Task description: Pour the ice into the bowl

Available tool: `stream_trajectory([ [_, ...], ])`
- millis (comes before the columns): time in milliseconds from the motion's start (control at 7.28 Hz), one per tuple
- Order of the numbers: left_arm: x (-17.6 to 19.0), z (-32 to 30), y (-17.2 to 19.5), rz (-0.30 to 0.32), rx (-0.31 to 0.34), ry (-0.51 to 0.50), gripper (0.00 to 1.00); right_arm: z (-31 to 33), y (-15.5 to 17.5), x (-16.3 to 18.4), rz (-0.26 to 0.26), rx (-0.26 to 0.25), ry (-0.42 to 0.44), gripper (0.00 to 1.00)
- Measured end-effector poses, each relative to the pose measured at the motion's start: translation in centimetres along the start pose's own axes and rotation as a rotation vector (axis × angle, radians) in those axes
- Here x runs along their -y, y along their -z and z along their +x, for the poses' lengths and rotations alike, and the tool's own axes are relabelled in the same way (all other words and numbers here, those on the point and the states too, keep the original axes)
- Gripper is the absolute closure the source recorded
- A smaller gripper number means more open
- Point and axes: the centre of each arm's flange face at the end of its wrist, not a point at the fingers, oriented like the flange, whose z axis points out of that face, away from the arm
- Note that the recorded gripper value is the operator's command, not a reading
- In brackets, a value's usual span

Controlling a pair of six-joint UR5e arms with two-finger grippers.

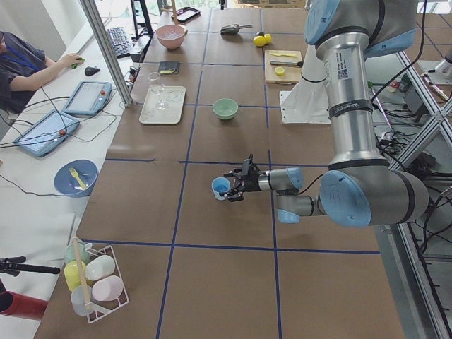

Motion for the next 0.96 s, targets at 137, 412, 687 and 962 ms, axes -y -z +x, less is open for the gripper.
stream_trajectory([
  [137, -0.8, 0.3, -0.5, -0.002, 0.001, -0.004, 0.0, 0.0, 0.0, 0.0, 0.0, 0.0, -0.001, 0.0],
  [412, -2.3, 0.9, -1.8, 0.014, 0.014, -0.011, 0.0, 0.0, 0.0, 0.0, 0.0, 0.0, -0.002, 0.0],
  [687, -3.0, 1.0, -2.4, 0.027, 0.026, -0.017, 0.0, 0.1, 0.0, 0.0, -0.001, -0.001, -0.003, 0.0],
  [962, -3.4, 0.8, -2.7, 0.029, 0.033, -0.024, 0.0, 0.1, -0.1, 0.0, -0.001, -0.002, -0.004, 0.0],
])
